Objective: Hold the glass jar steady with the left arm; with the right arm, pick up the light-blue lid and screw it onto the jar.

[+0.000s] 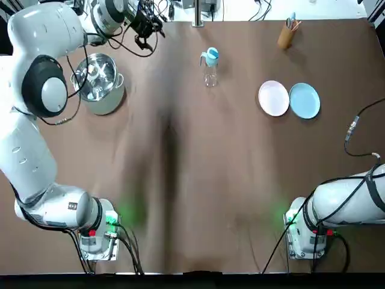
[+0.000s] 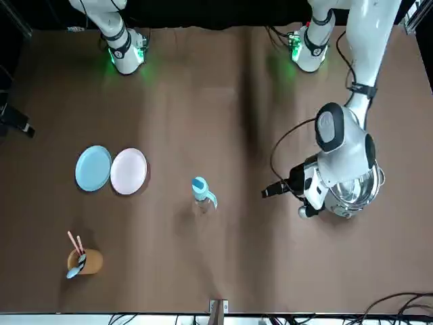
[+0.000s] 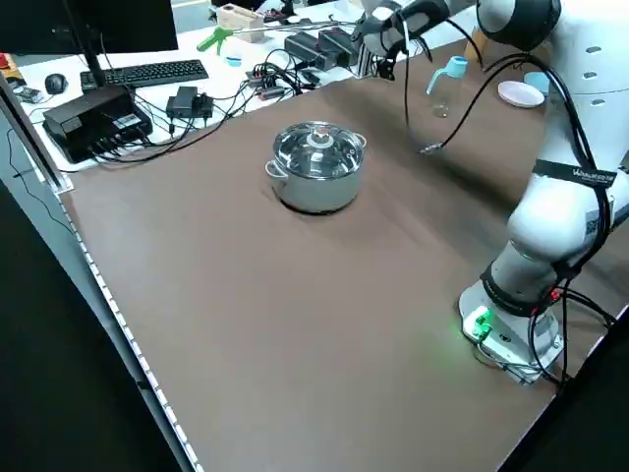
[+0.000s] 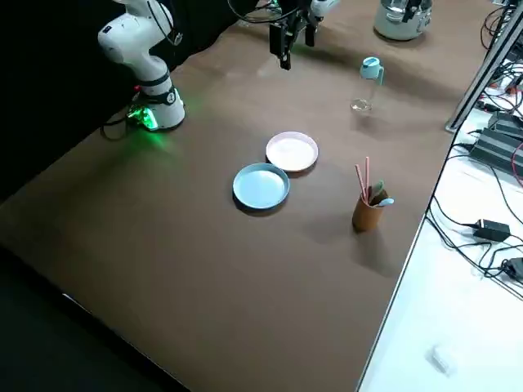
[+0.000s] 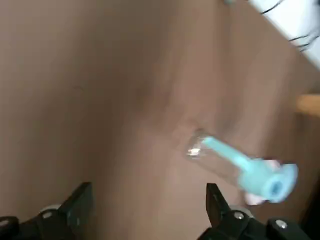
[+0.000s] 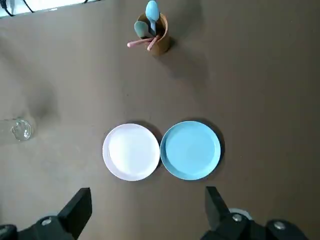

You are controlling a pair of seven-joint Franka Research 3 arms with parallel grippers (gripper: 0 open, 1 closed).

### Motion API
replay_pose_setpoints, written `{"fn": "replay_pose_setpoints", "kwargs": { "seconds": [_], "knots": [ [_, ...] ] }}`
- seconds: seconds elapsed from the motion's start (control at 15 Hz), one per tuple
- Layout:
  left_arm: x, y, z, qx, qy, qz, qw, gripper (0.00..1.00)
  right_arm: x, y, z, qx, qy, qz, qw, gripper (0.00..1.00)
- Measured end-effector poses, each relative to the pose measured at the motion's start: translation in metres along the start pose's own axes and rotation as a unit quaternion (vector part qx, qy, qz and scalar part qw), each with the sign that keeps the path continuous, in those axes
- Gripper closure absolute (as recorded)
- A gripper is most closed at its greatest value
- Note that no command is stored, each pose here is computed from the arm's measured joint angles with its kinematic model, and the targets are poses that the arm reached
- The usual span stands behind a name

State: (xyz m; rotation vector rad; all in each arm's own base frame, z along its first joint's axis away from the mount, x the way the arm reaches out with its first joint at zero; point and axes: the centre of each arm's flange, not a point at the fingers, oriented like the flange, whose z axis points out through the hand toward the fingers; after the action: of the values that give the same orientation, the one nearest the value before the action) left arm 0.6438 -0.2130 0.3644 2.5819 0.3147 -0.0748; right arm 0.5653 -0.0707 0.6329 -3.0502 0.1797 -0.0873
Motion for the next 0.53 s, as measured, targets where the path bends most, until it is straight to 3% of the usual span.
{"fn": "replay_pose_setpoints", "kwargs": {
  "seconds": [0.27,0.53],
  "knots": [
    [0.006,-0.024,-0.014,0.126,-0.006,0.062,0.990,0.00,0.000,0.000,0.000,0.000,-0.001,0.000,1.000,0.00],
    [0.014,-0.019,-0.059,0.216,-0.023,0.098,0.971,0.00,0.000,0.000,0.000,0.000,-0.001,0.000,1.000,0.00]
  ]
}}
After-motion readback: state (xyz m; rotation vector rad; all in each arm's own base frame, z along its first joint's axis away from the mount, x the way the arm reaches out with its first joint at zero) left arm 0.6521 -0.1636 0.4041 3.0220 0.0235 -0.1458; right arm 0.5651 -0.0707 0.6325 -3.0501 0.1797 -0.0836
